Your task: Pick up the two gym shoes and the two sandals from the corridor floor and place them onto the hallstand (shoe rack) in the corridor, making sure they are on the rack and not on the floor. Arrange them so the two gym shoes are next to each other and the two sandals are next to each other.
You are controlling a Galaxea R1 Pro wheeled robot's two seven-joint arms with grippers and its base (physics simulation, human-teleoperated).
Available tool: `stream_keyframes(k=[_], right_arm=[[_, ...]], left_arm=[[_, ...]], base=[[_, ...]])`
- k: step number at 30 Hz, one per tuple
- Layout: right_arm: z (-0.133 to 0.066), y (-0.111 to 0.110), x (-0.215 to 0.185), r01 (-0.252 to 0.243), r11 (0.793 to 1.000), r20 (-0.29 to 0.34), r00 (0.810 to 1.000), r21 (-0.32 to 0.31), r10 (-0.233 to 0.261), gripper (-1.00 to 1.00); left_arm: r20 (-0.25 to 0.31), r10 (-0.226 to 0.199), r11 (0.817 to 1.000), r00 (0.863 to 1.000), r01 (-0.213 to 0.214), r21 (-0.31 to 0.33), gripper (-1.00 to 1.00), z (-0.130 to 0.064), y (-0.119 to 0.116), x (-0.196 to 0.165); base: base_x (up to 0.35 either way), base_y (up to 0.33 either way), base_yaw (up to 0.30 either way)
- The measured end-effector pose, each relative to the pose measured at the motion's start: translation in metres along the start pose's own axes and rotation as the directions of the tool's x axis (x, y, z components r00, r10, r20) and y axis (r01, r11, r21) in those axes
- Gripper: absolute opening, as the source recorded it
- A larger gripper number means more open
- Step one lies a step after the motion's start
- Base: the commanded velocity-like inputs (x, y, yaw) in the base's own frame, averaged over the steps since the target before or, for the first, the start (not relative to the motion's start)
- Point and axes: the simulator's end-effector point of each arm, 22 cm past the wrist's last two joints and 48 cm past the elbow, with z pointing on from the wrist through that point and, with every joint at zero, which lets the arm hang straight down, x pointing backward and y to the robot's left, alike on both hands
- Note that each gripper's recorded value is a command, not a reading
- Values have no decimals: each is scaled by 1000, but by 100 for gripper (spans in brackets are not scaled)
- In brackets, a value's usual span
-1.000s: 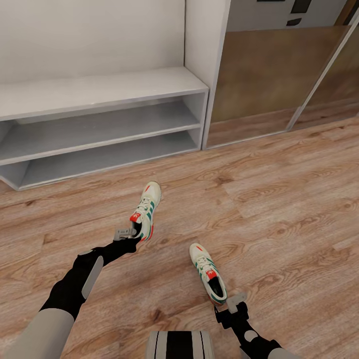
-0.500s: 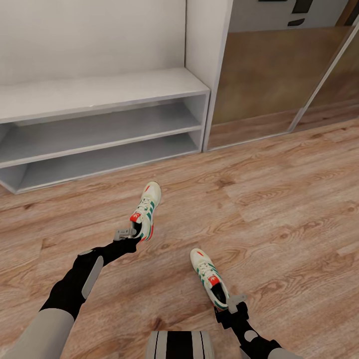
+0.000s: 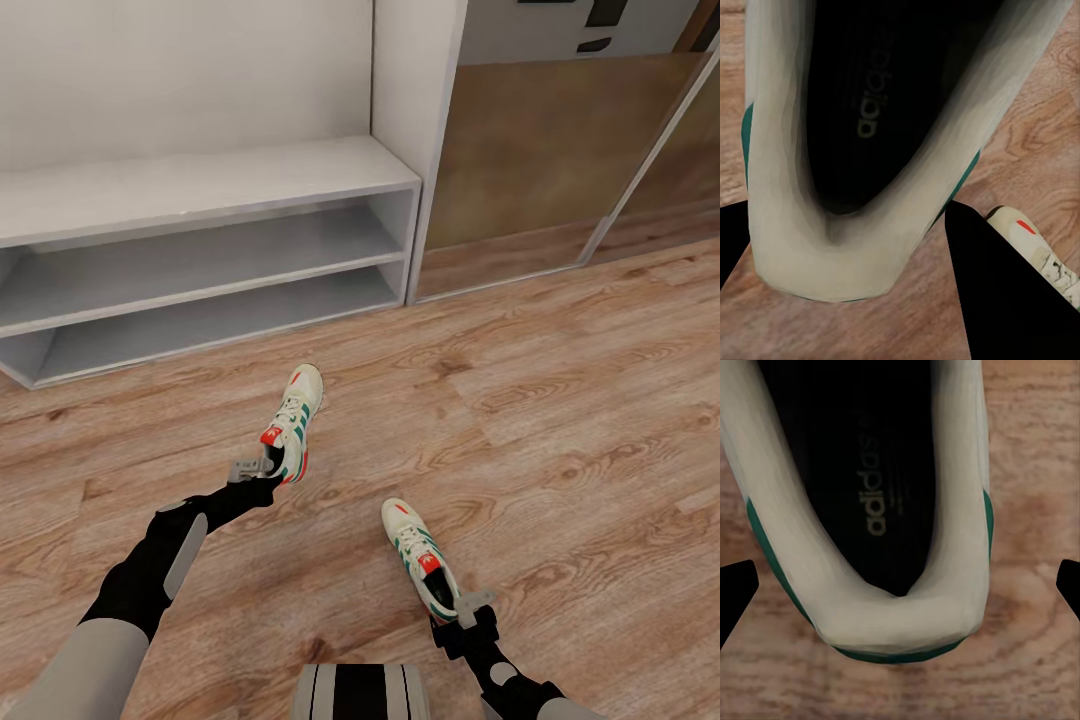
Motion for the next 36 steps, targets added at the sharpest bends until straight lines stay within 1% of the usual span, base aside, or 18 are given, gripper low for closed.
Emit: stream_keyframes(k=[12, 13, 36], right_arm=[[0, 0, 0, 0, 1000, 0, 1000, 0, 0, 100], [0, 0, 0, 0, 1000, 0, 1000, 0, 0, -100], [0, 0, 0, -4, 1000, 0, 1000, 1, 4, -100]], left_arm=[[0, 0, 1000, 1000, 0, 0, -100, 0, 0, 0], [0, 0, 1000, 1000, 0, 0, -100, 0, 0, 0], [1, 0, 1000, 1000, 0, -1, -100, -1, 1, -1]], base=[[47, 29, 0], [19, 13, 0], [1, 1, 0]])
